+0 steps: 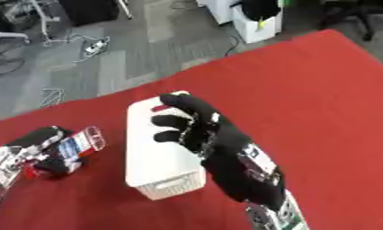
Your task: Pick up objects on the table and place them in the box.
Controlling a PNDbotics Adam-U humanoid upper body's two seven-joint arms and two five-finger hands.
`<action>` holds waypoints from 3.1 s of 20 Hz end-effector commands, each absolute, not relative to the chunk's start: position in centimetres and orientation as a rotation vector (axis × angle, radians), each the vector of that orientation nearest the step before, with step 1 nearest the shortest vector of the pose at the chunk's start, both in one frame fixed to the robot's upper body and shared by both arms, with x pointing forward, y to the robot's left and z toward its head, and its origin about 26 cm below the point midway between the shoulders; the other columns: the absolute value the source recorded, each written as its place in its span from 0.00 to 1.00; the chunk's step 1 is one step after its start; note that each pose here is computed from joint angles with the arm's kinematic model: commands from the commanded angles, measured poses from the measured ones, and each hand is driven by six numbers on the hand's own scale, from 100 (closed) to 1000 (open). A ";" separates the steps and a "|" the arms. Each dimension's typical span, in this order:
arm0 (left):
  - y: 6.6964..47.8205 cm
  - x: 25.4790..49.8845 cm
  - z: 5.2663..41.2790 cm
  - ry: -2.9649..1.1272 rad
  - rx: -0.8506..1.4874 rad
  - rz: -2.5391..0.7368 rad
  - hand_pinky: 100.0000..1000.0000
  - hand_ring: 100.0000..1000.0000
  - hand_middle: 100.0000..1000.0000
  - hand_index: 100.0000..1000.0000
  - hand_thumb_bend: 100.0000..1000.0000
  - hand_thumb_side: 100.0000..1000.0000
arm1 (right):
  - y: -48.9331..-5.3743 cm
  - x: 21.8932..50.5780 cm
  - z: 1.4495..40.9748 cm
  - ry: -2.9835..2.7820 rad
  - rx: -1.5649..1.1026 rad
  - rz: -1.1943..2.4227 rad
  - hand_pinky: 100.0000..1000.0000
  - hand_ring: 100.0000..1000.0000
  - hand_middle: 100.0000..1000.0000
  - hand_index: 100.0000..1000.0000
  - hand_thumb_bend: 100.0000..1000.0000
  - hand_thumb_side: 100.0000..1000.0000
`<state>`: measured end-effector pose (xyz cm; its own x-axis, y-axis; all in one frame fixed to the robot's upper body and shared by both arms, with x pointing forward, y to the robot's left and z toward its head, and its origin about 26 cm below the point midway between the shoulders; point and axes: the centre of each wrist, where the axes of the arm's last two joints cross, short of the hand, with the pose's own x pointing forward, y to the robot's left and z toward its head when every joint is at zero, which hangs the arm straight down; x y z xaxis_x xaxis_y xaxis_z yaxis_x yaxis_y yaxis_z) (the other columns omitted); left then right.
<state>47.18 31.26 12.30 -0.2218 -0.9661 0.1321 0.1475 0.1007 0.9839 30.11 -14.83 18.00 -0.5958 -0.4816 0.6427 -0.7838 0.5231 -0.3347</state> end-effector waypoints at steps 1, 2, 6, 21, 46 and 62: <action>33.5 47.0 14.0 -1.316 0.990 -1.361 0.00 0.06 0.08 0.30 0.17 0.00 | -14.7 29.8 18.6 -2.314 1.037 0.852 0.85 0.90 0.98 1.00 0.00 1.00; 33.8 46.9 14.3 -1.314 1.010 -1.365 0.00 0.06 0.08 0.30 0.18 0.00 | -14.7 29.8 18.5 -2.313 1.035 0.850 0.85 0.90 0.98 1.00 0.00 1.00; 35.1 46.6 16.6 -1.356 1.072 -1.342 0.00 0.08 0.11 0.32 0.23 0.00 | -15.0 29.9 18.1 -2.303 1.019 0.842 0.85 0.90 0.98 1.00 0.00 1.00; 36.6 45.0 21.1 -1.401 1.040 -1.337 0.00 0.09 0.15 0.35 0.20 0.00 | -15.3 30.1 16.9 -2.276 0.988 0.832 0.85 0.90 0.98 1.00 0.00 1.00; 33.1 45.1 22.5 -1.456 0.912 -1.409 0.00 0.14 0.20 0.40 0.12 0.03 | -16.3 31.8 14.6 -2.276 0.855 0.873 0.86 0.91 0.98 1.00 0.03 1.00; 31.3 45.7 22.0 -1.466 0.877 -1.482 0.00 0.14 0.20 0.40 0.14 0.03 | -16.6 31.4 13.7 -2.228 0.856 0.859 0.87 0.92 0.99 1.00 0.03 1.00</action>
<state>45.64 30.85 19.99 -0.3896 -0.9135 0.1176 0.1396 0.0677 0.9879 31.61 -16.81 13.19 -0.6063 -0.3345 0.7214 -0.7347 0.5827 -0.3474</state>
